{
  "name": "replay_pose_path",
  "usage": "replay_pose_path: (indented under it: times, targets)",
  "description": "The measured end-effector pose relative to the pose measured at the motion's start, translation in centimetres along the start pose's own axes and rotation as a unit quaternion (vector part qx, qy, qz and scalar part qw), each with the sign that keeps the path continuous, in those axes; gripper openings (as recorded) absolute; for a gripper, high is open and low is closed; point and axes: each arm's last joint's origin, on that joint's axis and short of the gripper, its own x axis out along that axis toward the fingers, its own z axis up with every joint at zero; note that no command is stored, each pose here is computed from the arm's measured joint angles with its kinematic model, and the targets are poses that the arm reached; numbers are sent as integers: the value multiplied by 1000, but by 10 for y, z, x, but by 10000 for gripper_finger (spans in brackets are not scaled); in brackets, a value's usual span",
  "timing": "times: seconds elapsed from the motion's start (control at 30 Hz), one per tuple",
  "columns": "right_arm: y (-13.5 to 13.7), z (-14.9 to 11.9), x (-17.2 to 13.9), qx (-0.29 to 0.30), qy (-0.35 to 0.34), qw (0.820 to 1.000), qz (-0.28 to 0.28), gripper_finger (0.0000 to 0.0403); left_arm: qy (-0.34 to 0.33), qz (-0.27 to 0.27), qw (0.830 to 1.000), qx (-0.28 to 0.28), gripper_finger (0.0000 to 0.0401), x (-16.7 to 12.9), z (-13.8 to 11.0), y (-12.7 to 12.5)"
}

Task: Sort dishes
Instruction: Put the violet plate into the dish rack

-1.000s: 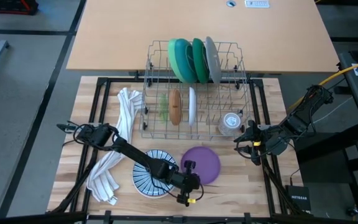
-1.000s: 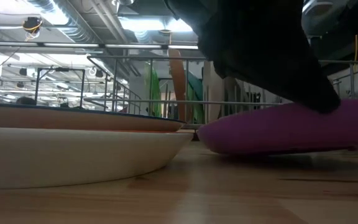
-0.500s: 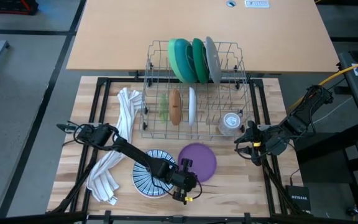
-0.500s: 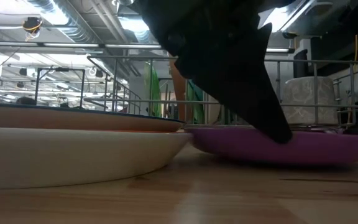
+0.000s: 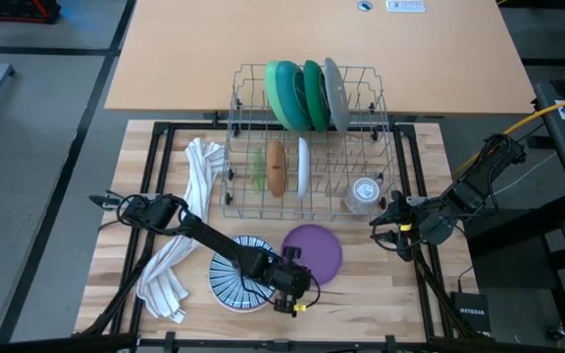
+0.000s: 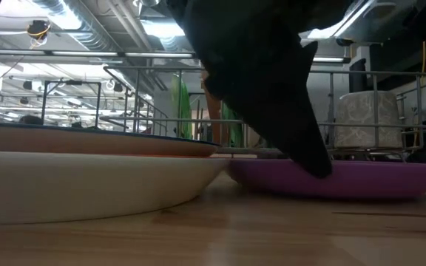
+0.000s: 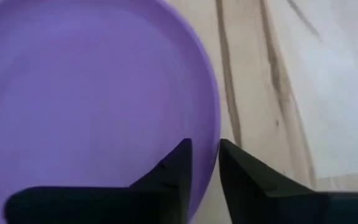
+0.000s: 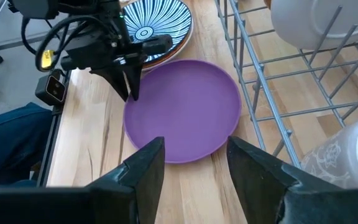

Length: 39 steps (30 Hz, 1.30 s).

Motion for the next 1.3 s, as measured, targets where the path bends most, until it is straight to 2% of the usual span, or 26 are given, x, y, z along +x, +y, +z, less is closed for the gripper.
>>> replay_pose_path:
  times: [0.13,0.3,0.57,0.77,0.97,1.17,1.3]
  targets:
    - [0,0,0,0,0,1000,0,179,2,1,1000,16,100,0,0,0]
    - [0,0,0,0,0,1000,0,179,3,1,999,38,102,4,-2,1]
    - [0,0,0,0,0,1000,0,179,12,11,999,44,67,13,-7,1]
    - [0,0,0,0,0,1000,0,179,7,15,998,62,12,13,-6,1]
    - [0,0,0,0,0,1000,0,179,-39,9,999,31,6,11,4,-1]
    - [-3,1,-5,-4,-8,1000,7,179,-107,-14,992,-66,2,-16,27,3]
    - [-6,3,-12,-13,-23,1000,13,179,-150,-36,979,-136,2,-43,43,6]
